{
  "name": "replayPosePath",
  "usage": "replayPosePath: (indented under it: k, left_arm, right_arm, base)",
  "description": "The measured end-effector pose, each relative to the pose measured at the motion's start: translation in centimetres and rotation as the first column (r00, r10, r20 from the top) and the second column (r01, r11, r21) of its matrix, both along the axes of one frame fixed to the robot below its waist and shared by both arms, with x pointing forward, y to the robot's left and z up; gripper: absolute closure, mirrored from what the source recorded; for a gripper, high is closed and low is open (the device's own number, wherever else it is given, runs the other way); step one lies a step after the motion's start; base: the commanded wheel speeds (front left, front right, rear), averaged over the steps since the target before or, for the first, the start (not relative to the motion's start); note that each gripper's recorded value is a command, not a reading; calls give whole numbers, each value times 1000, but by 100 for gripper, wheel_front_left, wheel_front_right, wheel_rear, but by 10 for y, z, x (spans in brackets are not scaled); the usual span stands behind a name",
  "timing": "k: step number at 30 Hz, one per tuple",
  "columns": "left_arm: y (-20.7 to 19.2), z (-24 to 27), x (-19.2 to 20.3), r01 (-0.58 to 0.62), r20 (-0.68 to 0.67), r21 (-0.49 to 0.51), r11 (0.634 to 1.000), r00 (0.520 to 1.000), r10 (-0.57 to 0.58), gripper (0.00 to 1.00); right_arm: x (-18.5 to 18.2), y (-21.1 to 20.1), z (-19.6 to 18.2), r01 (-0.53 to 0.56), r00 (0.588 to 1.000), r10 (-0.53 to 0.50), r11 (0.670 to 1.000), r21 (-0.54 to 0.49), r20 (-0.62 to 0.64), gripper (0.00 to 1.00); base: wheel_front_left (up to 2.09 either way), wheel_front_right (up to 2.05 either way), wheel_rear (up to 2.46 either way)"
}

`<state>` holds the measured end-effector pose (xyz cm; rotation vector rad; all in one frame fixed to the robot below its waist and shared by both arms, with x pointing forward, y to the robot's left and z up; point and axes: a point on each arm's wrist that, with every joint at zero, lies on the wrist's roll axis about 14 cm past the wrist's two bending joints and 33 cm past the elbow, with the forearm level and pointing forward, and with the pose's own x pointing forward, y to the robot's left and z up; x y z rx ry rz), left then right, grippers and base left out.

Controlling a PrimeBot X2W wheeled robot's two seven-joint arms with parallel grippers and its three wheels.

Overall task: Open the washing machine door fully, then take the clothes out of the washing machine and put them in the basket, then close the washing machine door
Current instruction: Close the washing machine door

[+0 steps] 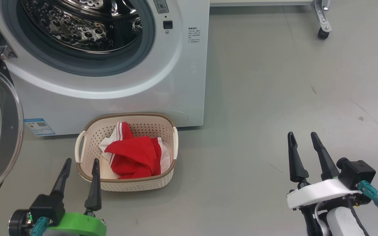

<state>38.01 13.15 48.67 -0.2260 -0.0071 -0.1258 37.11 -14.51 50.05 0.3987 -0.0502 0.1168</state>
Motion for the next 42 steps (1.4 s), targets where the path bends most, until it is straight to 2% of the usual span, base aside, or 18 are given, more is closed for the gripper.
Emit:
replayPosePath:
  k: [14,42]
  left_arm:
    - [0,1,1,0,2,-1,1000,1000,0,0]
    - [-2,2,0,5,8,-2,1000,1000,-5,0]
  right_arm:
    - [1,0,-1,0,1000,0,1000,1,-4,0]
    - [0,2,-2,-5,1000,5,1000,2,-5,0]
  base:
    - [-42,42,0]
    - [-1,1,0]
